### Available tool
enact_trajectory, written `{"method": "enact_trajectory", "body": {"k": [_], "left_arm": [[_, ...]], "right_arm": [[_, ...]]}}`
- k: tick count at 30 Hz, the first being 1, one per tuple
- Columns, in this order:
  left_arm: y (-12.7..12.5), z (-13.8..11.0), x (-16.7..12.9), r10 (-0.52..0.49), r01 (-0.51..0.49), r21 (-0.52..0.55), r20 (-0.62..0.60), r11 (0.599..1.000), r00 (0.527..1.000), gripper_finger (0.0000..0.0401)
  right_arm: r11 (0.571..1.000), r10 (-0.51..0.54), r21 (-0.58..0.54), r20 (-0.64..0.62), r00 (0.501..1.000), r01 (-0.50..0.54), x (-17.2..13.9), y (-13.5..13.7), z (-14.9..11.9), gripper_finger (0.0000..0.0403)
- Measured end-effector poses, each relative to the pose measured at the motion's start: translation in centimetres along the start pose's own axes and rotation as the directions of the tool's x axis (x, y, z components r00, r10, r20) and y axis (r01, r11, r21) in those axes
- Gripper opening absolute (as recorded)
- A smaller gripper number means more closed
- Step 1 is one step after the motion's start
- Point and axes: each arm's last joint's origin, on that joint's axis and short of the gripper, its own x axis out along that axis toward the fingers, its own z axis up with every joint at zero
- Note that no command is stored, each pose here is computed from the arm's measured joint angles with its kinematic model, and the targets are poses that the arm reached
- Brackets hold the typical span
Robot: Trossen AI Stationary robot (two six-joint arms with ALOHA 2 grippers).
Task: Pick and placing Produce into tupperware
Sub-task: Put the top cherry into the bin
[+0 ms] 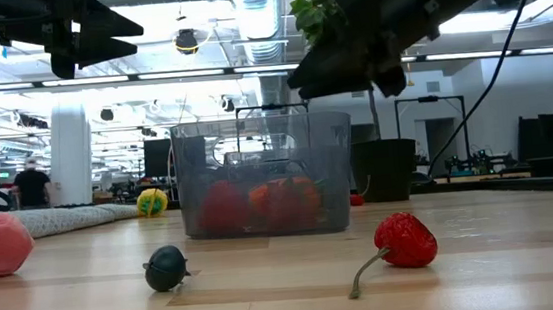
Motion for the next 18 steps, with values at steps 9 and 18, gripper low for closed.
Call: {"method": "enact_trajectory", "body": {"k": [9,18], "left_arm": [[0.0,-0.1,0.0,0.001,0.0,0.005,-0.003,1.0,1.0,0.0212],[0.0,0.0,0.0,0.001,-0.001,0.005,-0.003,1.0,1.0,0.0212]], "right_arm": [[0.968,-0.242,-0.06,0.013,0.97,0.243,-1.5,-1.1,-0.9,0.0157],[0.918,-0.396,0.008,-0.019,0.918,0.396,-1.8,-3.4,-3.9,0.0157]]}}
